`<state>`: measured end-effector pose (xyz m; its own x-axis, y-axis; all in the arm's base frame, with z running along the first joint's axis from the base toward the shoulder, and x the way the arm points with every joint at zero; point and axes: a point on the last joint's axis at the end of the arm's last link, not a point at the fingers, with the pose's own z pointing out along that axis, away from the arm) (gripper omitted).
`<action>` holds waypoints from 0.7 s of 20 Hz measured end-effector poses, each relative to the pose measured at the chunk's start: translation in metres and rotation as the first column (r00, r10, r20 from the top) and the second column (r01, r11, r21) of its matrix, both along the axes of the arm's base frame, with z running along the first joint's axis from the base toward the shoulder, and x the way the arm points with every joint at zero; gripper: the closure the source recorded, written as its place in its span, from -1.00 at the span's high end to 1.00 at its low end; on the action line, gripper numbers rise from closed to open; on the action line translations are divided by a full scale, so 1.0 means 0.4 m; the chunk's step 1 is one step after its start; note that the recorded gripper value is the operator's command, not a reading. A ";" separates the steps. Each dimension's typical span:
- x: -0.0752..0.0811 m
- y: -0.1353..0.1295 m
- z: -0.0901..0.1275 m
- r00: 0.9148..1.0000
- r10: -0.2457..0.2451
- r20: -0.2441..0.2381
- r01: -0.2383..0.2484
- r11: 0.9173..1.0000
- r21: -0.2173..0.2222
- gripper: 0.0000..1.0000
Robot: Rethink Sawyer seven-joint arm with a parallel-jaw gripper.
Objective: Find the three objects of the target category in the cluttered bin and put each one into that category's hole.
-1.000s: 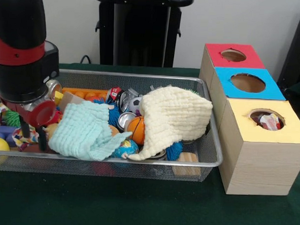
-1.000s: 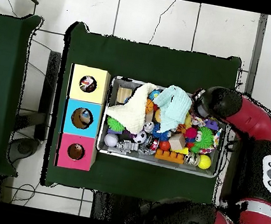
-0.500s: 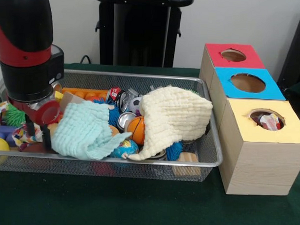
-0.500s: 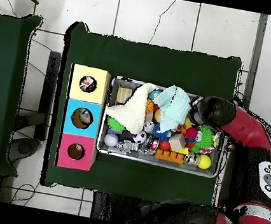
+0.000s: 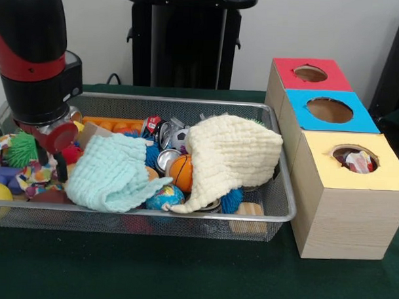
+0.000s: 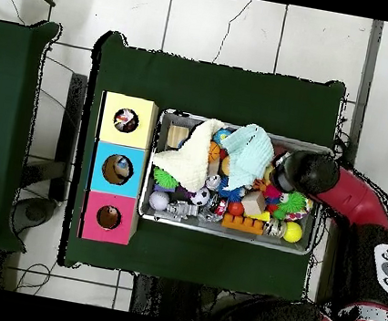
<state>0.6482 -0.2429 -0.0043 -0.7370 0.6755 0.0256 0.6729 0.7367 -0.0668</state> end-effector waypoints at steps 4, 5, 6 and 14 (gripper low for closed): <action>-0.025 -0.014 0.001 1.000 -0.013 -0.008 0.013 1.000 0.003 1.00; -0.030 -0.017 0.000 1.000 -0.017 -0.008 0.017 1.000 0.004 1.00; -0.040 -0.029 -0.005 1.000 -0.024 -0.007 0.024 1.000 0.004 1.00; -0.078 -0.104 -0.052 0.998 -0.067 0.004 0.068 0.998 -0.011 1.00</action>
